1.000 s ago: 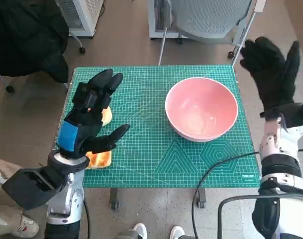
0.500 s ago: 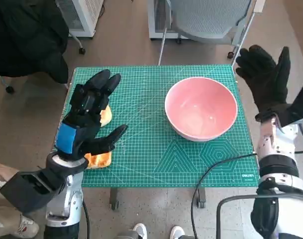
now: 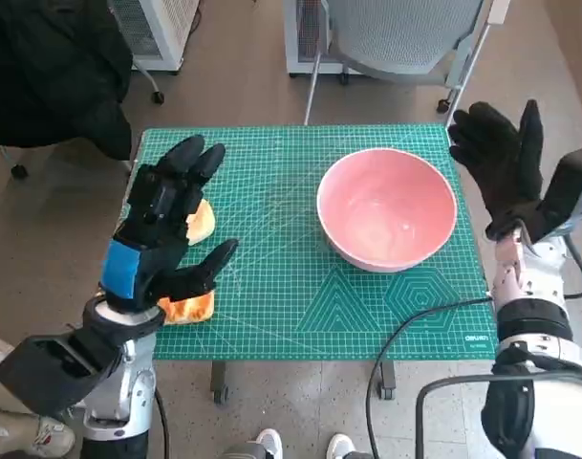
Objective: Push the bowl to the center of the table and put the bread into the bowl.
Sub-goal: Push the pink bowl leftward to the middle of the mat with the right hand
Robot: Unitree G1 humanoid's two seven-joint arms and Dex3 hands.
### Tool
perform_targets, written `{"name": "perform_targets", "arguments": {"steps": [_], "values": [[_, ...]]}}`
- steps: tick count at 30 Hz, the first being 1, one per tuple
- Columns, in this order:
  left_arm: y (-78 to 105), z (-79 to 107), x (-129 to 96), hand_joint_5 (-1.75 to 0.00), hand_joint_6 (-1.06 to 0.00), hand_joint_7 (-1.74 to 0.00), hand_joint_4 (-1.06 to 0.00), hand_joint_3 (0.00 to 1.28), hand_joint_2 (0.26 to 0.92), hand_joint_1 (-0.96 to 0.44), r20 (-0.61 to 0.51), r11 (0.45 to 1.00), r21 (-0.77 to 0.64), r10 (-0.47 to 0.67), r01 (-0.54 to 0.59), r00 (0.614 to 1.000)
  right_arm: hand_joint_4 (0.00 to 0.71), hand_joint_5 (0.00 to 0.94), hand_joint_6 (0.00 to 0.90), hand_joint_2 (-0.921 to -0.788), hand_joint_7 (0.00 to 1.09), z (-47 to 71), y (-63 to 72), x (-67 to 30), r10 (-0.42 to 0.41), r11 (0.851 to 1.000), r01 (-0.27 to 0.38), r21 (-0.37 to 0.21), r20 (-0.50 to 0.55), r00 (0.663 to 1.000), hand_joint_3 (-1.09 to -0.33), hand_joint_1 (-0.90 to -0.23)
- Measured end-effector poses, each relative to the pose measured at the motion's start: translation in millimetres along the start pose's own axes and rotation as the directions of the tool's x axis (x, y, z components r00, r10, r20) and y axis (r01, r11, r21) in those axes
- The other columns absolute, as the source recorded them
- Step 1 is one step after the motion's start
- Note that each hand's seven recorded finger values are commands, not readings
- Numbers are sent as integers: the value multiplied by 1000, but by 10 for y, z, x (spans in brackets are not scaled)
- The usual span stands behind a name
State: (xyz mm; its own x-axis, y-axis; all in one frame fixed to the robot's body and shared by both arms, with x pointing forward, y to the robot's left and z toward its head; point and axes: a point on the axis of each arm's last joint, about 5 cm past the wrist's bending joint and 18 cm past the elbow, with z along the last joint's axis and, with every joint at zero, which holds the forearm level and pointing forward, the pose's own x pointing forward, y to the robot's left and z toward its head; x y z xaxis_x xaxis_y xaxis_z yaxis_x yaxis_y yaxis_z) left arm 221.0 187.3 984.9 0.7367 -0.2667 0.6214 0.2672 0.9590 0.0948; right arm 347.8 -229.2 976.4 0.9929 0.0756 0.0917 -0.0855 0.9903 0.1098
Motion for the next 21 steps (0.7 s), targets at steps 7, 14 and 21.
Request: {"name": "perform_targets", "arguments": {"steps": [7,14,21], "values": [[7,16,-21,-387,1,-546,1,637,691,-189,-2,1000,8,-2,2,1000,162,8,239,-921,33,-27,-3,-9,-13,1000,13,-15,-30,999,-811,-626],[29,40,-38,-393,1,-538,1,647,685,-194,-1,1000,23,-2,2,1000,163,6,236,-921,27,-62,-12,-23,-32,999,30,-25,-67,997,-828,-621],[51,52,-76,-398,1,-534,1,654,681,-203,-9,999,36,6,-6,1000,164,4,244,-921,25,-157,-51,-78,-64,998,62,-21,-117,991,-826,-620]]}}
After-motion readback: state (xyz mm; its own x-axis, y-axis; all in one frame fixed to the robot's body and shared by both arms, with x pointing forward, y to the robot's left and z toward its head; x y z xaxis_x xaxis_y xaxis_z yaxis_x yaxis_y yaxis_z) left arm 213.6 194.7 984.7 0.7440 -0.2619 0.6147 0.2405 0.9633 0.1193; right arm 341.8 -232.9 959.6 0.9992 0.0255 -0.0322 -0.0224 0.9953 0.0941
